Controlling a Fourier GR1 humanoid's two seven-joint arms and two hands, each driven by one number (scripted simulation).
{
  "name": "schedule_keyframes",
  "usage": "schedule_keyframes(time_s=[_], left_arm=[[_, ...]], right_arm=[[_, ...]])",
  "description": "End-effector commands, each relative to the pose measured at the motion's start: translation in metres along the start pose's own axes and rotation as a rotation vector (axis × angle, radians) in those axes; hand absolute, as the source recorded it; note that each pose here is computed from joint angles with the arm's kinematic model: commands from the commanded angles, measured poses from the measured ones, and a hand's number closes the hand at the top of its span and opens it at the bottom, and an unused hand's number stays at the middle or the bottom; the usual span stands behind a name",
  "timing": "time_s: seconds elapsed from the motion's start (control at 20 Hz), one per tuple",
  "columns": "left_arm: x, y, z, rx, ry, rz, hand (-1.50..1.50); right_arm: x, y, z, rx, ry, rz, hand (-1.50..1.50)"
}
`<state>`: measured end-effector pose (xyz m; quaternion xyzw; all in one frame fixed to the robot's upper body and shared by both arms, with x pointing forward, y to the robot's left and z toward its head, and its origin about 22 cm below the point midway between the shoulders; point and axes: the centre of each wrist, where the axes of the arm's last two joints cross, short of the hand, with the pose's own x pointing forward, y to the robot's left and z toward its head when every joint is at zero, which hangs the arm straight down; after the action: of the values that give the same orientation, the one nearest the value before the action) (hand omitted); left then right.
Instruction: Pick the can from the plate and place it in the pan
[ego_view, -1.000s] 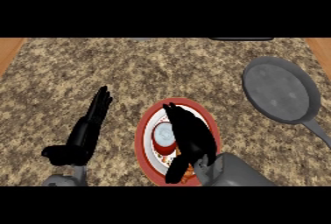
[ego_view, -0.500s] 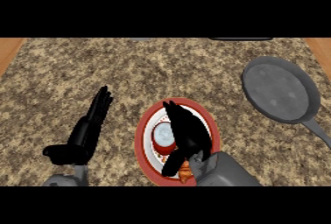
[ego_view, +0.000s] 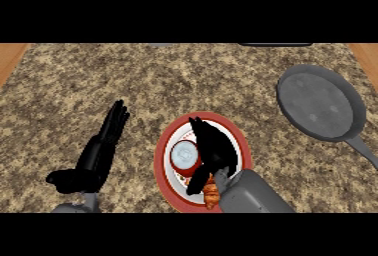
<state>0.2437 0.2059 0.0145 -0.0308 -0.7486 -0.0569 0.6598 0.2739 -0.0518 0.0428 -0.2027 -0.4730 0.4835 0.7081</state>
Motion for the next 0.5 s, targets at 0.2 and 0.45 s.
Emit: schedule_keyframes(time_s=[0.2, 0.45], left_arm=[[-0.017, 0.012, 0.006, 0.004, 0.000, -0.012, 0.00], [-0.006, -0.006, -0.008, -0.002, -0.013, -0.011, 0.00]], right_arm=[[0.006, 0.000, -0.027, 0.076, -0.050, 0.167, 1.50], [0.003, 0.026, -0.021, 0.050, -0.050, 0.183, 1.50]])
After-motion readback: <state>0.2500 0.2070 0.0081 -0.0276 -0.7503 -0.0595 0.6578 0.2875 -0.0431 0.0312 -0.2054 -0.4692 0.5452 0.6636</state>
